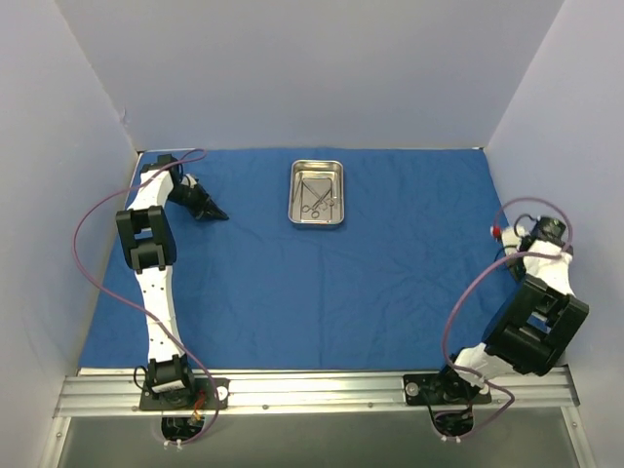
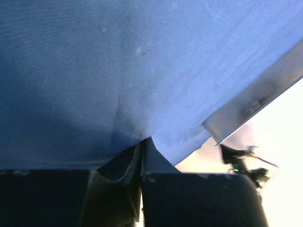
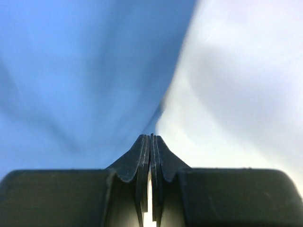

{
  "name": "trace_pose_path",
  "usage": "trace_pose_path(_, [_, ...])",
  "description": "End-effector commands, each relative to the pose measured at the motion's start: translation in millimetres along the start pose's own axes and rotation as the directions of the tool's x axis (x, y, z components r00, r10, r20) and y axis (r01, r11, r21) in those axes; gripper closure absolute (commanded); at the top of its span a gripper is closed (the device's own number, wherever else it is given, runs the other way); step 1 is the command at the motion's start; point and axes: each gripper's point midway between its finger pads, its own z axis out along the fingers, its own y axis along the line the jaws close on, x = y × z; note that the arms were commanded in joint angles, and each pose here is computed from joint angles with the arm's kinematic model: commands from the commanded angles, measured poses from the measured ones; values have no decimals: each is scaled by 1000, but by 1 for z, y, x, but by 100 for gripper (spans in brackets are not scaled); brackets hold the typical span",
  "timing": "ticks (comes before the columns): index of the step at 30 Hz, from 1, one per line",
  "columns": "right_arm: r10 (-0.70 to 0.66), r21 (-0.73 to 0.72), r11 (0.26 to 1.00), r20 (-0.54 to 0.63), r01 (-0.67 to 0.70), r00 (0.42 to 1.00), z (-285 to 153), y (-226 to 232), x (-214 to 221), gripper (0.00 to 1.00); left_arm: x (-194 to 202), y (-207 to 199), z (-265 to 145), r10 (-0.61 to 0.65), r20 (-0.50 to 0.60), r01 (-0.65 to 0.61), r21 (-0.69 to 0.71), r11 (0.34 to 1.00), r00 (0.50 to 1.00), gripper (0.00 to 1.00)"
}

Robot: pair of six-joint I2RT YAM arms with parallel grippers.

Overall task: Open and lay out the surgical kit
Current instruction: Smooth out the surgical kit at the center of the board.

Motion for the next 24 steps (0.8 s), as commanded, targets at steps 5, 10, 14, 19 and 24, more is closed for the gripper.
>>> trace_pose_path(5, [221,33,968,363,-249,905,-24,-37,-164,100,-36,8,-25,129,213,-105,-118,987,969,86])
trace_pose_path(10, [378,-90,924,375,-372,847,2,-22,-254,100,-35,1,-56,183,277,-136,-180,974,943,81])
trace_pose_path(14, [388,-161,922,419,-353,821,7,21,-323,100,-13,21,-76,217,271,-140,-278,950,938,81])
trace_pose_path(19, [446,-217,895,469,-390,762,11,47,-379,100,23,56,-95,251,271,-128,-400,908,929,80])
trace_pose_path(24, [571,-345,820,442,-457,691,25,62,-409,100,38,91,-98,235,239,-91,-494,865,942,79])
